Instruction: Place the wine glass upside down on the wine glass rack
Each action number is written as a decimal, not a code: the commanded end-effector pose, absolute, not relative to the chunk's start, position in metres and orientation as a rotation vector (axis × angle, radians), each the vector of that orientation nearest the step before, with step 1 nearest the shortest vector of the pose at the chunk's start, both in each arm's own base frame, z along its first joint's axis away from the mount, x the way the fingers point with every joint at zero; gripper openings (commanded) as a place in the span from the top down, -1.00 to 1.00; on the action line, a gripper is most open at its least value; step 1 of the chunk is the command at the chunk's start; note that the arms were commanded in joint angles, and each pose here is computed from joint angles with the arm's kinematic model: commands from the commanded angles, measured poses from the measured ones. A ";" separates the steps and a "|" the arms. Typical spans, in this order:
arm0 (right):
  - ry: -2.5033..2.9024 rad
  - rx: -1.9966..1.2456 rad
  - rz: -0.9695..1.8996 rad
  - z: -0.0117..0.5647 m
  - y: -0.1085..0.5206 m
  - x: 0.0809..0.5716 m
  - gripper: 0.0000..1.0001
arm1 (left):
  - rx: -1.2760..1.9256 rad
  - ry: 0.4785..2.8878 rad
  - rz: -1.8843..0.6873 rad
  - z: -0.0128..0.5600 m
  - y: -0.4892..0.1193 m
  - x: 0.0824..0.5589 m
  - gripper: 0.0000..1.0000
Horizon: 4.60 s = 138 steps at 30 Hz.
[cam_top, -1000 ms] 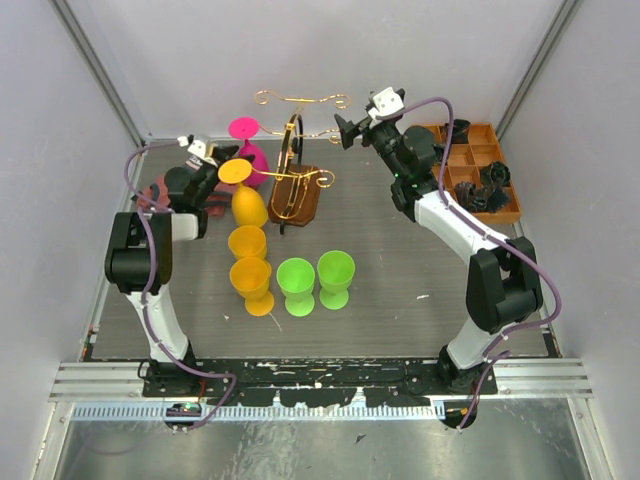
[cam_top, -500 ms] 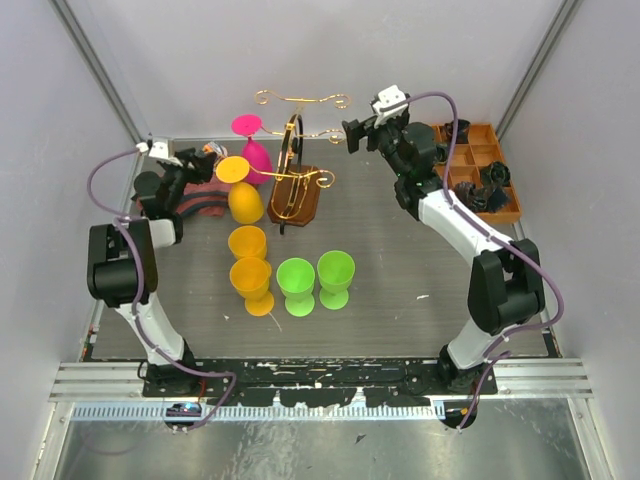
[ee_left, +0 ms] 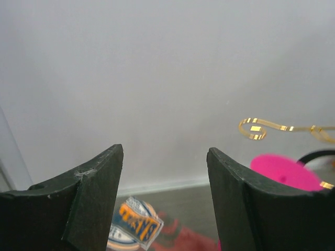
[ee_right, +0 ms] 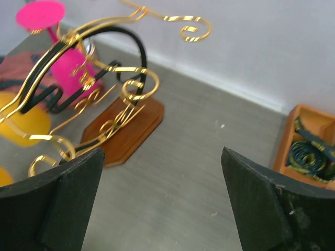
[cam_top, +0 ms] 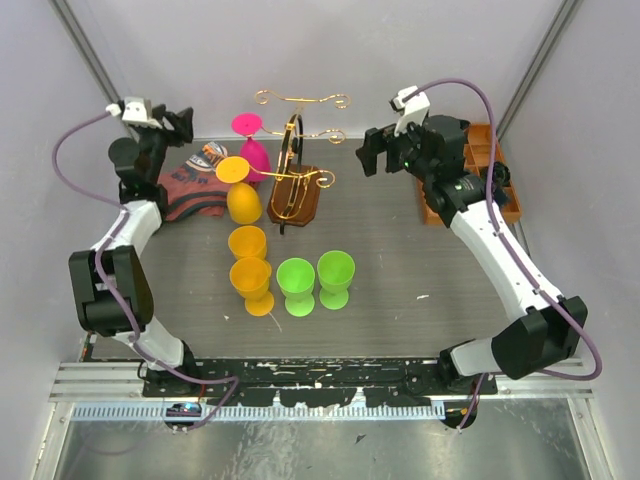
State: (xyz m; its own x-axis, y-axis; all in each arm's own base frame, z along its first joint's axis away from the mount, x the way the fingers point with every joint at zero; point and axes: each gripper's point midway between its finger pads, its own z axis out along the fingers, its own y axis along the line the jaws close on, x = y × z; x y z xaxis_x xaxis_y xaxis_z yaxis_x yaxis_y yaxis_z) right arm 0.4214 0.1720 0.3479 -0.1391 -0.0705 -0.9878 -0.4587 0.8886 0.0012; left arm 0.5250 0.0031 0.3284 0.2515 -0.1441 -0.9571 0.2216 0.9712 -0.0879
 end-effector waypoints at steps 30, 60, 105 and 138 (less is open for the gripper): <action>2.304 -0.843 0.685 0.197 0.229 0.259 -0.60 | 0.379 1.188 -0.242 0.484 -0.130 0.503 -0.57; 2.173 -0.011 -0.447 0.257 0.038 0.371 0.99 | 0.302 1.243 -0.289 0.506 -0.130 0.519 -0.53; 0.523 -0.414 0.397 0.515 0.326 0.461 0.99 | -0.503 1.315 -1.302 0.521 -0.176 0.496 -0.47; 0.495 -0.460 0.484 0.512 0.344 0.427 0.99 | -0.584 1.360 -1.284 0.489 -0.175 0.511 -0.19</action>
State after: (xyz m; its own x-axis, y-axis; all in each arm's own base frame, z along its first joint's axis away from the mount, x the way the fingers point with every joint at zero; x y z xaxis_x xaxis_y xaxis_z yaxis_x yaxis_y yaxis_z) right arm 0.4669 0.3506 0.4640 0.7246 0.2526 -0.6412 -0.5314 0.7972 -0.2865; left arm 0.5157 -0.1729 0.4869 -0.2583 -0.8979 -0.3563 0.3112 0.2719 -0.9106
